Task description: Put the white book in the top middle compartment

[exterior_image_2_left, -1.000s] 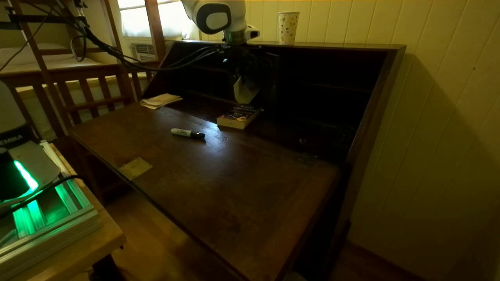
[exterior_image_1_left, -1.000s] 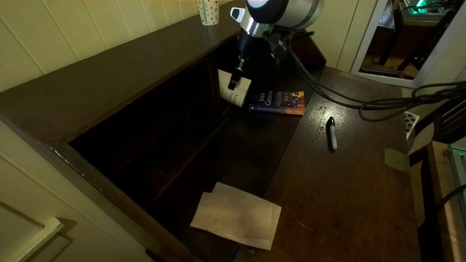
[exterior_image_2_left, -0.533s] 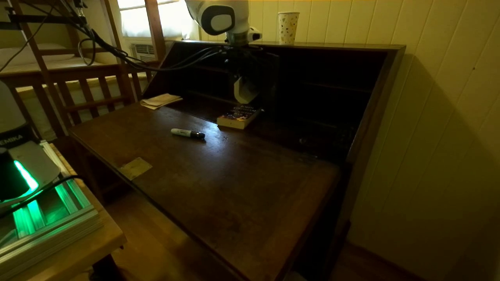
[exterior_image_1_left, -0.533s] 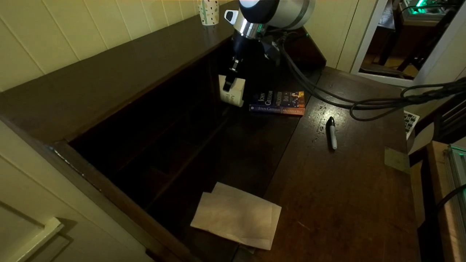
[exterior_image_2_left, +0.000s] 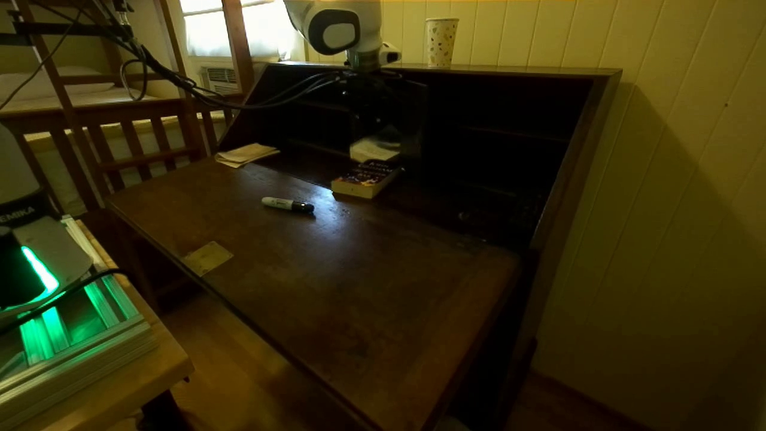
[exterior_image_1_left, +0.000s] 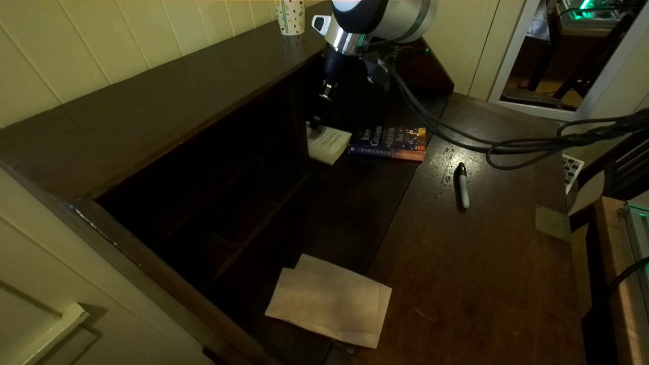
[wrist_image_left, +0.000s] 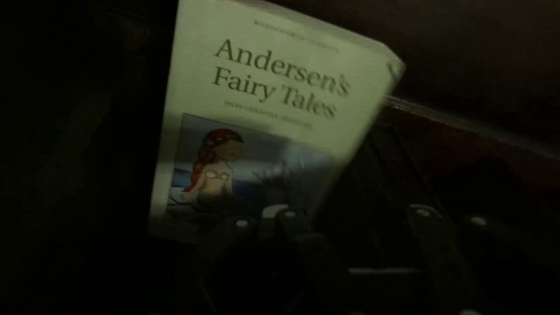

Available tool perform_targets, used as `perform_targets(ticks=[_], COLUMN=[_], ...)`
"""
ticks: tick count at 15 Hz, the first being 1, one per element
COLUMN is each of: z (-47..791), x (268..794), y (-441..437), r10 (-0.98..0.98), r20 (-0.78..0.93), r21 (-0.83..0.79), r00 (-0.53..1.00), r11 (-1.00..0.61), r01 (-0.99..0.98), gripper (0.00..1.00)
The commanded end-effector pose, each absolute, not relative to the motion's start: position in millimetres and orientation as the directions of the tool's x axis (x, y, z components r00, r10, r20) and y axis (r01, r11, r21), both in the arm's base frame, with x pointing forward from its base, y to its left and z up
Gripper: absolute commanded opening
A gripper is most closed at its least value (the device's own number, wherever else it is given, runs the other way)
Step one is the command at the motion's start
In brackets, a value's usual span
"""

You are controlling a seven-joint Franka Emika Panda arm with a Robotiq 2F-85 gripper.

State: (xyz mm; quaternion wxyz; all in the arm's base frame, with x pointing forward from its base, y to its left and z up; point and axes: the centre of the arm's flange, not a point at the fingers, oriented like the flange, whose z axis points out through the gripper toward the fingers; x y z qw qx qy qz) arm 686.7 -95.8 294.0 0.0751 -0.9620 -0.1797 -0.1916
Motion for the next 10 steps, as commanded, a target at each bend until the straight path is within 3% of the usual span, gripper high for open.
perform_targets(ticks=[1,5,10], z=[306.0,311.4,317.4], x=[700.8,691.9,674.5], y=[-89.6,-91.2,-99.4], r10=[0.294,0.283,0.284], r20=[0.465,0.436,0.359], r21=[-0.075,-0.1,-0.093], r00=[0.835,0.854,0.889], r11=[-0.927,-0.928,-0.937], r01=[0.369,0.359,0.337], gripper=[0.77,1.0,1.0])
